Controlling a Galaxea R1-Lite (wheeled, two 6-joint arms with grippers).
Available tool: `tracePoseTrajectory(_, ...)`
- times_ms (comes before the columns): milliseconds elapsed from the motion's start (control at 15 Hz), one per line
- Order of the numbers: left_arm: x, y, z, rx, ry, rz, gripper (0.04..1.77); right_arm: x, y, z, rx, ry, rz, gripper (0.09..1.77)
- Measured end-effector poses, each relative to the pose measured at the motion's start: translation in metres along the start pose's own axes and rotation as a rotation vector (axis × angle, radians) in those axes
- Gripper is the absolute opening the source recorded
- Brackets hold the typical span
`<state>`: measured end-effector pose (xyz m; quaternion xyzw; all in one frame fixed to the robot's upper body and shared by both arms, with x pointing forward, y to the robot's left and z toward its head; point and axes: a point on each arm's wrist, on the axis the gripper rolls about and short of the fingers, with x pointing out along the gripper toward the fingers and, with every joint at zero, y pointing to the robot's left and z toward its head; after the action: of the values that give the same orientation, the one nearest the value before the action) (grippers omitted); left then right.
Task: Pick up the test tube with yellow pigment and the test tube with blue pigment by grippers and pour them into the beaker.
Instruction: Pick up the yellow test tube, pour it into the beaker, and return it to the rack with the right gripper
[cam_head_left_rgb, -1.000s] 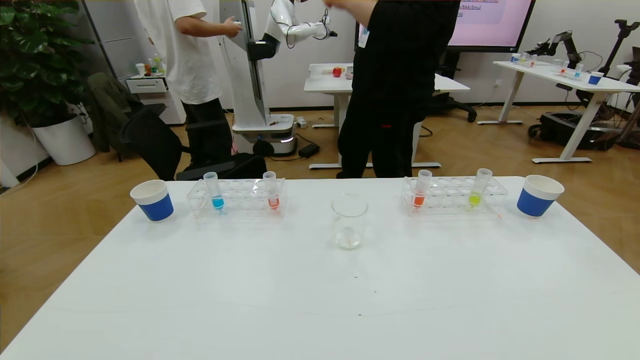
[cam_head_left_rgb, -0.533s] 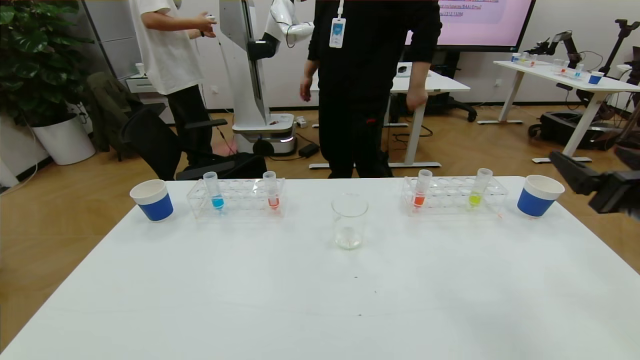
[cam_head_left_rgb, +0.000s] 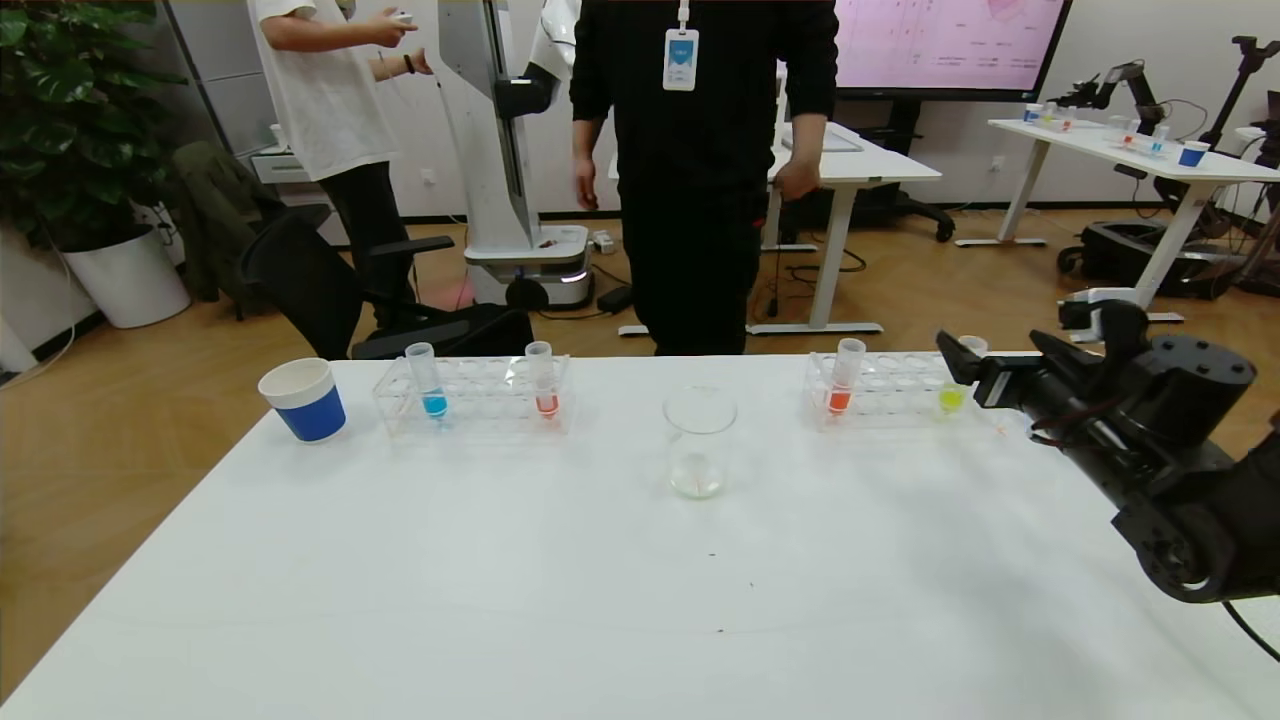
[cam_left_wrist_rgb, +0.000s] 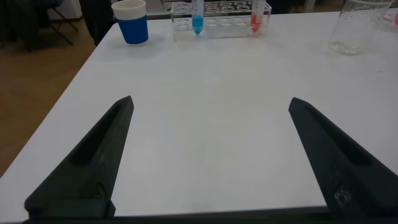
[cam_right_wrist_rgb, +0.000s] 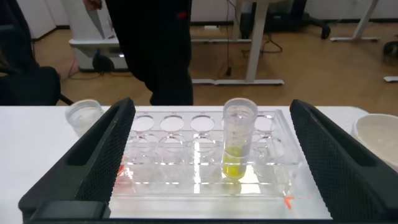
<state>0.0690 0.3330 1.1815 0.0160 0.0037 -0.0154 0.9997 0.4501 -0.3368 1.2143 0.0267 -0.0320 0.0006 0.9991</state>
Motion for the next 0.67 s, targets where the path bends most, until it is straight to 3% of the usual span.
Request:
tracePoseTrajectory(333, 0.0, 0.0, 0.0, 0.0, 0.0, 0.0, 1.74, 0.02, -0.006, -0.033, 0.001, 0.052, -0.027, 1.74)
tracePoseTrajectory(667, 0.0, 0.0, 0.0, 0.0, 0.0, 0.0, 1.74, 0.038, -0.012, -0.037, -0.001, 0.047, -0.039, 1.74)
